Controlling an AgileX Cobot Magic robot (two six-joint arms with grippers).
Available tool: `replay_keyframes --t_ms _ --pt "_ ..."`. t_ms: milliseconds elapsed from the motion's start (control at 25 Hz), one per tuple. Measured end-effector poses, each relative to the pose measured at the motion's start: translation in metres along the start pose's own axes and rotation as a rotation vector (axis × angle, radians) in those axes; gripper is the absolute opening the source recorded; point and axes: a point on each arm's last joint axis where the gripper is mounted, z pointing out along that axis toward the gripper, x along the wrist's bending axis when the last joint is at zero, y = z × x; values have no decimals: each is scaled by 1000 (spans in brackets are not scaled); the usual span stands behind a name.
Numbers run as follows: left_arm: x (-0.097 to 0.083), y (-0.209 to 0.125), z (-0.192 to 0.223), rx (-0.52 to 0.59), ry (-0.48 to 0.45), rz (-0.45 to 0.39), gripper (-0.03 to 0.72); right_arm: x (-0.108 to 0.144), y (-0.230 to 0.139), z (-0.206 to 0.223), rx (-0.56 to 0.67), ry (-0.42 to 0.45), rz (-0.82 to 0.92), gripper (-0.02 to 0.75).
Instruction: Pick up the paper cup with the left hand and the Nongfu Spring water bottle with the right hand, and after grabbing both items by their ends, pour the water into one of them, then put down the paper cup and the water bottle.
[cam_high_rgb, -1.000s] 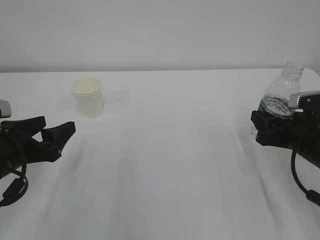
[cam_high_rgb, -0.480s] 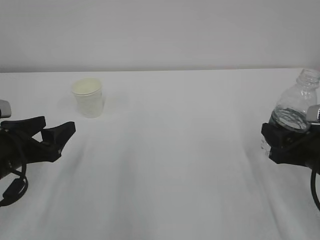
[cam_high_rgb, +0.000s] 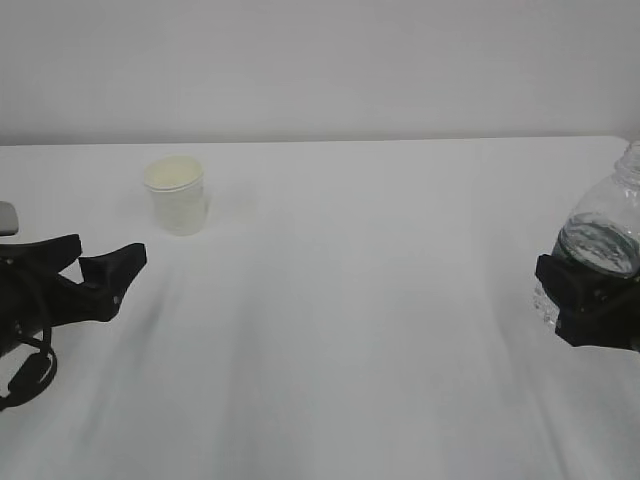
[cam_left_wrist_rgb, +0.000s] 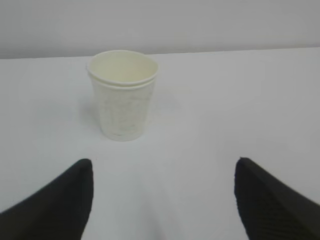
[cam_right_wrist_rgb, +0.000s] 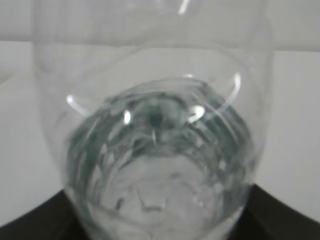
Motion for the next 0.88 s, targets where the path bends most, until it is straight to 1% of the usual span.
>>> replay_keyframes --t_ms 160,360,680,880 --pt "5 -5 6 14 41 -19 673 0 0 0 0 0 0 445" --pt "9 -8 27 7 55 -25 678 0 0 0 0 0 -2 445" --pt "14 -20 68 8 53 -25 678 0 0 0 0 -2 -20 445" --pt "17 -26 91 0 38 -18 678 -2 0 0 -2 -24 -12 445"
